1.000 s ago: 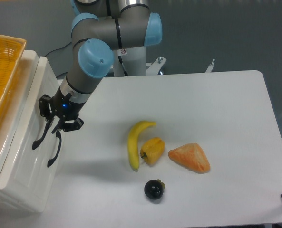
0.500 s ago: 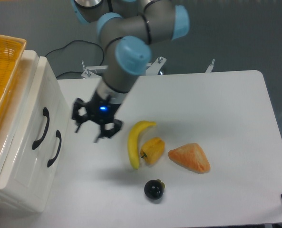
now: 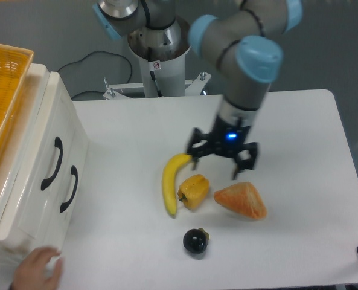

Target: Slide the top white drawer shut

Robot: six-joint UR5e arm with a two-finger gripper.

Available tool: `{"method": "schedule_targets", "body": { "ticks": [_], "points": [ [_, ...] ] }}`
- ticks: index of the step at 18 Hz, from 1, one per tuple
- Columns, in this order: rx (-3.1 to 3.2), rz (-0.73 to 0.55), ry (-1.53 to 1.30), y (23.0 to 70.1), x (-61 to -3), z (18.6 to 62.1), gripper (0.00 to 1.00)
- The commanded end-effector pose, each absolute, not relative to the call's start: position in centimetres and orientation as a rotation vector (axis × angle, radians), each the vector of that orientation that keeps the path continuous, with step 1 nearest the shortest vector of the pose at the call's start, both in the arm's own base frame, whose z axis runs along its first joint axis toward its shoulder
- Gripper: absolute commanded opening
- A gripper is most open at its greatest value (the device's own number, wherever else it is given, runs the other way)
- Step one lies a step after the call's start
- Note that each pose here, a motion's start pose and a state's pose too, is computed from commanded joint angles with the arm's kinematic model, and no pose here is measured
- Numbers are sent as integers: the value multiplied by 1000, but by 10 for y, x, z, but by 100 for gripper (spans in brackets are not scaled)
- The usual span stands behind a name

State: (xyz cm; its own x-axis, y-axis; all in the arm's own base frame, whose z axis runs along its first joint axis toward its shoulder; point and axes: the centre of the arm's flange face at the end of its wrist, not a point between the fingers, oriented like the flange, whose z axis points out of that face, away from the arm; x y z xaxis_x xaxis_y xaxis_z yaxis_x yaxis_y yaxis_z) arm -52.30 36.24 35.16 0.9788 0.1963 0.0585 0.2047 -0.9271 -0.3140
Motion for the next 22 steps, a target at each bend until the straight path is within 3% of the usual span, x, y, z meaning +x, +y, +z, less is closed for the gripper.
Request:
{"method": "schedule_targets", "body": {
  "ticks": [5, 10, 22],
  "points": [
    [-3013, 31, 64, 305, -578, 295, 100],
    [-3102, 34, 418, 291, -605, 269, 100],
    [-3091, 58, 471, 299, -602, 277, 100]
  ]
}}
